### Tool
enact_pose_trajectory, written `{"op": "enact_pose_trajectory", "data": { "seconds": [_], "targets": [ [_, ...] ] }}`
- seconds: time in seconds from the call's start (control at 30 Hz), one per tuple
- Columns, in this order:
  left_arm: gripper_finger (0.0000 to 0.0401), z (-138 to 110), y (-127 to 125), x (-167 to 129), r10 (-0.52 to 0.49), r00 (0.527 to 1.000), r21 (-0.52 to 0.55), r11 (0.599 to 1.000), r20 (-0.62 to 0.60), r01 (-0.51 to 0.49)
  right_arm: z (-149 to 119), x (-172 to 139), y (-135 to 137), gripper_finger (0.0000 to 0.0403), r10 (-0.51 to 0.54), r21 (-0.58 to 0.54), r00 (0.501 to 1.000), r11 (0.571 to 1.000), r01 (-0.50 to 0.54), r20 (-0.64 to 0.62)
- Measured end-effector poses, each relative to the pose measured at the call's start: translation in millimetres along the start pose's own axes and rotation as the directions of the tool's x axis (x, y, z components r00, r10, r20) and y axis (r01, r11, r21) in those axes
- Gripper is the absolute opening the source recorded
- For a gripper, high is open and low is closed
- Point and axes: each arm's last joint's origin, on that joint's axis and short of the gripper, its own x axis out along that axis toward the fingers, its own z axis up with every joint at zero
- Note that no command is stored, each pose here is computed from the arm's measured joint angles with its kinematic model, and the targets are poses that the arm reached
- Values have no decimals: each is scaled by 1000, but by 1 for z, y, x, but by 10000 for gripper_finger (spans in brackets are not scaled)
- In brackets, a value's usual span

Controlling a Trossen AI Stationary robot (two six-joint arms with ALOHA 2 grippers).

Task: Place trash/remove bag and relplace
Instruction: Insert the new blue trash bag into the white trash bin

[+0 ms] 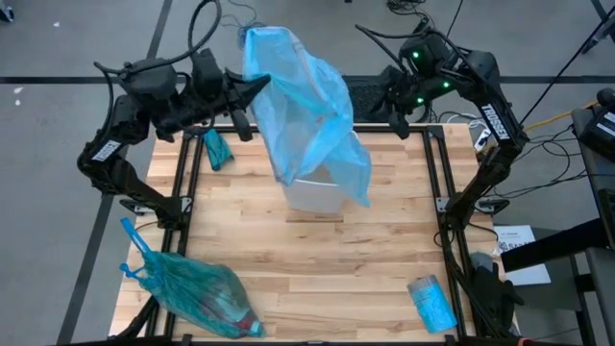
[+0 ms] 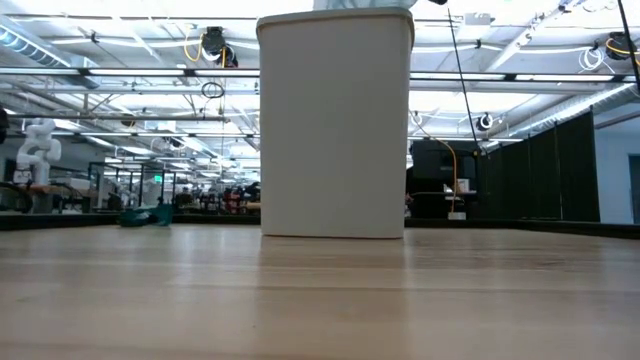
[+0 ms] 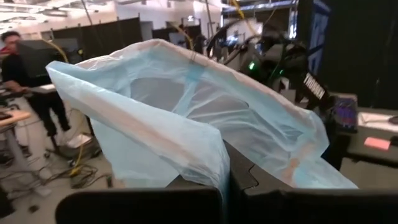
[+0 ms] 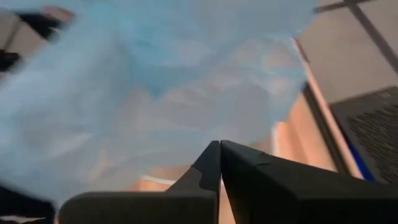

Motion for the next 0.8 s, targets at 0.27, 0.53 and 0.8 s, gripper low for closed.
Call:
{"op": "enact_pose_trajectory", "data": {
  "seconds": [0.27, 0.53, 0.8],
  "targets": [
    [0, -8, 0, 0, 20, 997, 28, 999, -78, -17, -2, -10, 36, 0, 116, -49, 993, 992, -114, 24],
    [0, -10, 0, 0, 33, 995, 37, 999, -99, -29, -1, 0, 67, 0, 220, -92, 975, 971, -220, -11],
    [0, -13, 0, -3, 25, 990, 26, 999, -137, -22, 6, 17, 72, 0, 213, -110, 977, 971, -214, -17]
  ]
}}
